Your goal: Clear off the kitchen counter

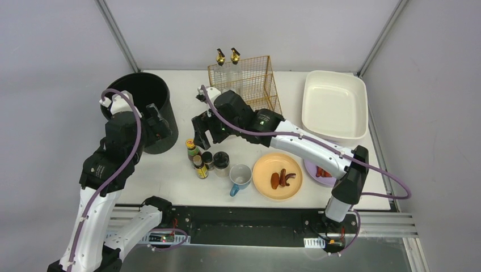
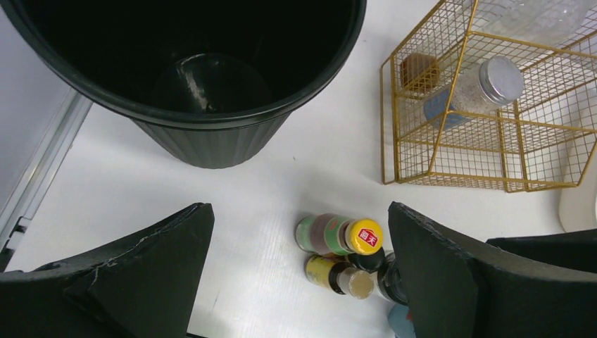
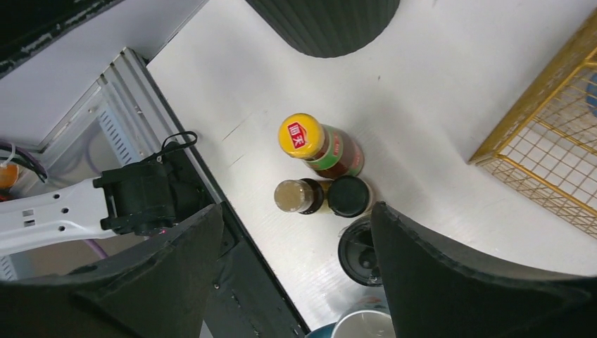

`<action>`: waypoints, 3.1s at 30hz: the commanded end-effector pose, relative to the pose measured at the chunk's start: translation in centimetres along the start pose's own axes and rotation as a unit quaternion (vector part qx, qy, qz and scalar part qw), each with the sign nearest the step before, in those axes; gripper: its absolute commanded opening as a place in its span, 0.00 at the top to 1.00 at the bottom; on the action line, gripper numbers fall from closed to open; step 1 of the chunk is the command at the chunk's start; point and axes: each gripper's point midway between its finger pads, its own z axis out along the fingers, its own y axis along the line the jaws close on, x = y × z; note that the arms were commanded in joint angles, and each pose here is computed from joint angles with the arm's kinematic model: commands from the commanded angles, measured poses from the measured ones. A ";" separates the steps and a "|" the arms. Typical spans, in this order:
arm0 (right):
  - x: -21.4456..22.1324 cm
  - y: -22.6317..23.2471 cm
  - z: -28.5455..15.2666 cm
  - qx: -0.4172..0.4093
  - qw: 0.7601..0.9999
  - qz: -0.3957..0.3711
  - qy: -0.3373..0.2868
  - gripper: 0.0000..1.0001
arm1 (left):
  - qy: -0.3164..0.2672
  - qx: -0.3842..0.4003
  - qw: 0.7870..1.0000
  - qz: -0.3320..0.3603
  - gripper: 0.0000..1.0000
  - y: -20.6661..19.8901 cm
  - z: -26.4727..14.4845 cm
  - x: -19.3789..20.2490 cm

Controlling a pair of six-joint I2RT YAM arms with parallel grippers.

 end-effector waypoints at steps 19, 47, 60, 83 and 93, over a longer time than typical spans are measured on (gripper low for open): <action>1.1 1.6 7.2 0.031 0.999 -0.029 0.006 0.22 | -0.030 -0.009 0.999 -0.022 0.00 1.7 -2.0 -0.4; 2.0 0.8 10.2 0.077 0.995 -0.056 0.011 0.83 | -0.027 -0.011 1.000 -0.010 0.01 1.9 -1.8 0.0; -5.5 1.9 5.5 0.081 0.990 -0.061 -0.096 1.00 | -0.030 -0.014 0.999 -0.010 0.01 2.1 -1.9 -0.1; -19.1 -8.4 -12.7 0.192 0.942 -0.026 -0.275 1.00 | -0.019 -0.006 1.000 -0.005 0.00 1.1 -1.0 -0.3; -21.7 -15.7 -15.4 0.253 0.917 -0.004 -0.309 1.00 | -0.015 -0.008 1.000 -0.005 0.00 0.9 -0.5 -0.1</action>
